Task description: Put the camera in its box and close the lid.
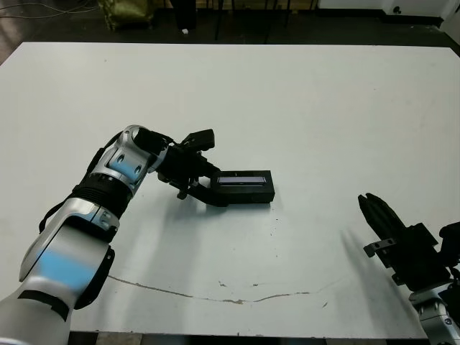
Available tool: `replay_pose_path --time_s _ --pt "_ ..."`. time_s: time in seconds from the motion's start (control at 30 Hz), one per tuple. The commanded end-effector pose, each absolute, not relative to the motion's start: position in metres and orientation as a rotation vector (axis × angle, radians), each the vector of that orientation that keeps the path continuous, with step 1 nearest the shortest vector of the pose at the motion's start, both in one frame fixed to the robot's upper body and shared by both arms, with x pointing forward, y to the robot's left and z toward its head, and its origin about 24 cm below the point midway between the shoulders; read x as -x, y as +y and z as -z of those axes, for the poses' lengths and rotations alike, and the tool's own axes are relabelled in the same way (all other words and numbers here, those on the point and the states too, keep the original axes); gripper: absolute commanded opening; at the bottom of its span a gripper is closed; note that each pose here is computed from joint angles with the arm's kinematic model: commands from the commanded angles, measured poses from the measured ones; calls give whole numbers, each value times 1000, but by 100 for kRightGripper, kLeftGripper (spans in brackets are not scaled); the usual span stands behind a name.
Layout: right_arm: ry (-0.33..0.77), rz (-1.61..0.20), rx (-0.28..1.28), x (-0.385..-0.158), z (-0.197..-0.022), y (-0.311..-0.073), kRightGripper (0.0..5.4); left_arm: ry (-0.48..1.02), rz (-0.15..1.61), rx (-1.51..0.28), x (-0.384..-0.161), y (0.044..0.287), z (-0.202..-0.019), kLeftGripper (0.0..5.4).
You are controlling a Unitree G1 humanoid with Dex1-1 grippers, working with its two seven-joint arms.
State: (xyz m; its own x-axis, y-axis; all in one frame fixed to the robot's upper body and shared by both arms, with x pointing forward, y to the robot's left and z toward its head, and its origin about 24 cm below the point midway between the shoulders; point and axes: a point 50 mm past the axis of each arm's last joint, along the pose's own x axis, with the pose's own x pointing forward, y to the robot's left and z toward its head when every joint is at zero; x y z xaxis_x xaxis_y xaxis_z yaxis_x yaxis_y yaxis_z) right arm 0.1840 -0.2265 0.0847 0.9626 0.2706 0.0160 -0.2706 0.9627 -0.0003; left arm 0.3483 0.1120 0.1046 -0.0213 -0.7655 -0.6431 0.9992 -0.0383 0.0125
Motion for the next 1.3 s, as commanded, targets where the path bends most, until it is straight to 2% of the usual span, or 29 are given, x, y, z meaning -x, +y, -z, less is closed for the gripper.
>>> replay_pose_path --time_s 0.03,0.1,0.27,0.5,0.53,0.77,0.93,1.17,1.3 --pt "17 -267 -11 -182 -79 -230 0 565 1589 -626 -340 100 -90 234" --pt "9 -276 -15 -183 -77 -230 0 572 1616 -657 -339 101 -90 251" --pt "10 -280 -11 -183 -76 -230 0 553 1677 -780 -335 101 -88 365" --pt "3 -280 -20 -183 -76 -228 0 595 1676 -754 -334 105 -84 530" --pt "0 -280 -22 -183 -76 -228 0 587 1676 -763 -334 105 -84 539" --pt "7 -286 -6 -183 -78 -227 0 615 1676 -717 -332 110 -78 539" --pt "15 -270 -22 -183 -78 -225 0 602 1605 -727 -336 117 -78 539" --pt "16 -269 -22 -183 -80 -222 0 330 1435 -693 -339 120 -83 539" --pt "21 -270 -33 -184 -79 -223 0 228 1380 -652 -337 118 -82 539"
